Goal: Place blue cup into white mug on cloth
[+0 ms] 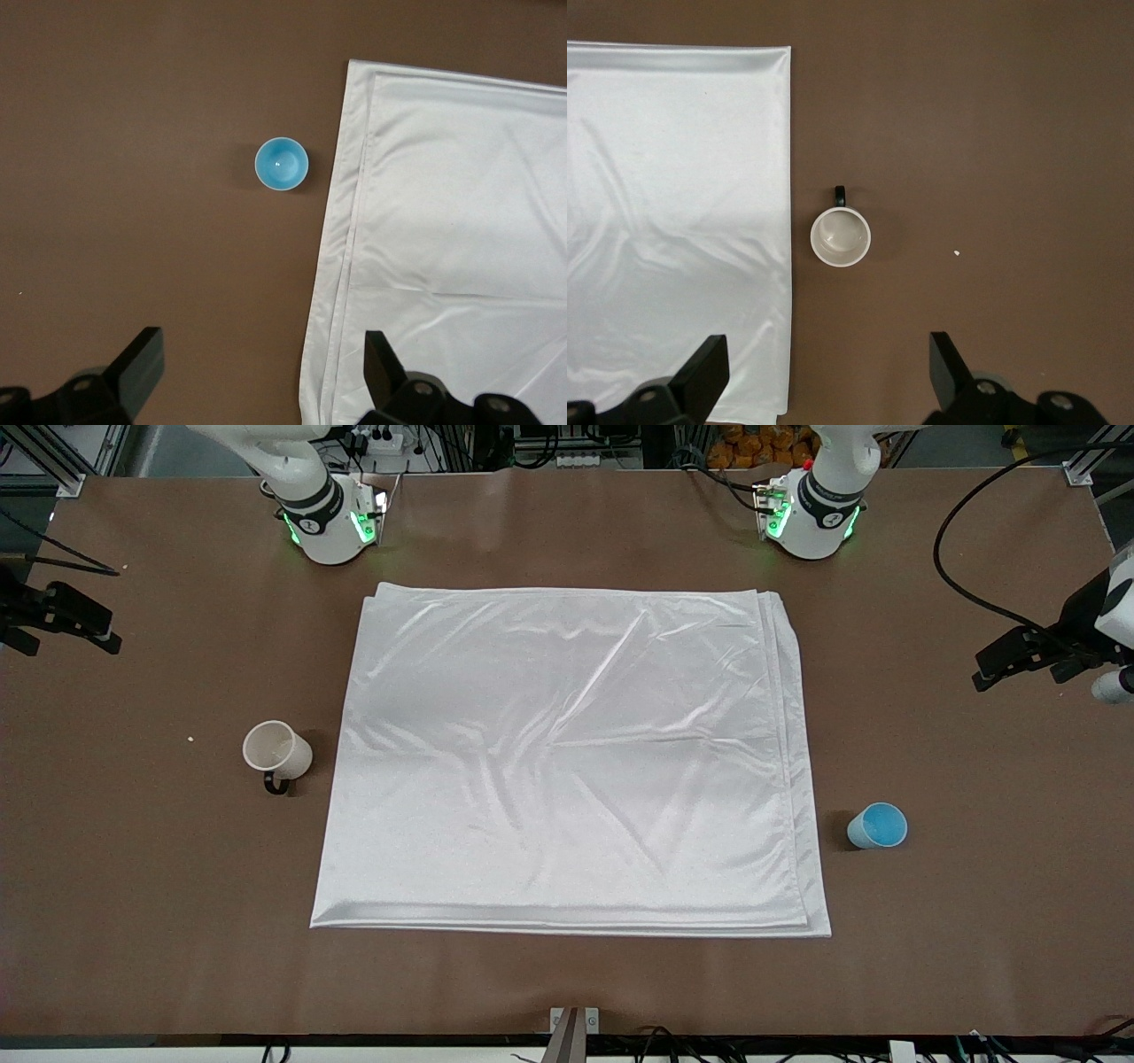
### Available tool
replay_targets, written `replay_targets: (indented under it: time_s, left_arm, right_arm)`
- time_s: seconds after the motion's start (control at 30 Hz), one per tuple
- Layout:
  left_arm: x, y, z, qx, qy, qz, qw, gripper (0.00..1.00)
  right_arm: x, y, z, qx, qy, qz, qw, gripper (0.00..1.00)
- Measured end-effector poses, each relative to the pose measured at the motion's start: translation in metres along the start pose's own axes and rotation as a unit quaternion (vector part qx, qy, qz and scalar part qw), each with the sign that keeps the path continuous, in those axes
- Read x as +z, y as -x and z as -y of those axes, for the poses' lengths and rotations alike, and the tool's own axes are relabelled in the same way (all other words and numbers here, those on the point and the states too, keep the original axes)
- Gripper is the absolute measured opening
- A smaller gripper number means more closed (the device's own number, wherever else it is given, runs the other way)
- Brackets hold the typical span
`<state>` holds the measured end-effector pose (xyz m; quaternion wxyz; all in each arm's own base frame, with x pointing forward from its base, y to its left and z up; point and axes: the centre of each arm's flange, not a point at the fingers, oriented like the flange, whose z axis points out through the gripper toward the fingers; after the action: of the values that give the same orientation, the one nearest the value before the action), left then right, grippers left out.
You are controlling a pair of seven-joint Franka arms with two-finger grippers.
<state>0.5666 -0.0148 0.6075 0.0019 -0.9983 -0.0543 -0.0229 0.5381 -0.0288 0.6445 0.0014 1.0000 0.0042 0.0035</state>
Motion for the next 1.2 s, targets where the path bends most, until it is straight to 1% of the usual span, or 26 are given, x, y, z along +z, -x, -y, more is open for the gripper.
replay_targets:
  time_s: [0.13,0.27,0.43,0.57,0.67,0.8,1.0,1.1,1.2]
  left_arm:
    - [0.026,-0.009,0.005,-0.004,-0.002,0.023,1.0,1.0]
    - [0.066,-0.025,0.009,-0.004,-0.008,0.043,0.999,1.0]
    - [0.126,-0.052,0.015,-0.007,-0.009,0.043,0.999,1.0]
    - [0.175,-0.066,0.027,-0.013,-0.006,0.046,0.999,1.0]
    - [0.206,-0.074,0.031,-0.012,-0.004,0.047,0.999,1.0]
    - [0.238,-0.082,0.03,-0.011,-0.001,0.042,0.999,1.0]
    - [0.279,-0.092,0.034,-0.01,-0.003,0.031,0.999,1.0]
    - [0.299,-0.095,0.035,-0.011,-0.001,0.03,0.999,1.0]
    - [0.318,-0.096,0.034,-0.01,0.0,0.033,0.999,1.0]
  right_arm:
    - [0.006,-0.002,-0.002,0.002,0.0,0.006,1.0,1.0]
    - [0.019,-0.008,-0.003,0.002,-0.001,0.018,1.0,1.0]
    - [0.051,-0.022,-0.004,0.003,-0.003,0.046,0.999,1.0]
    - [0.088,-0.039,-0.01,0.006,-0.004,0.07,0.998,1.0]
    - [0.122,-0.051,-0.019,0.013,-0.006,0.093,0.996,1.0]
    - [0.171,-0.068,-0.029,0.019,-0.009,0.119,0.993,1.0]
    - [0.24,-0.086,-0.028,0.017,-0.012,0.154,0.988,1.0]
    - [0.272,-0.092,-0.026,0.015,-0.013,0.168,0.986,1.0]
    - [0.3,-0.098,-0.021,0.011,-0.016,0.174,0.984,1.0]
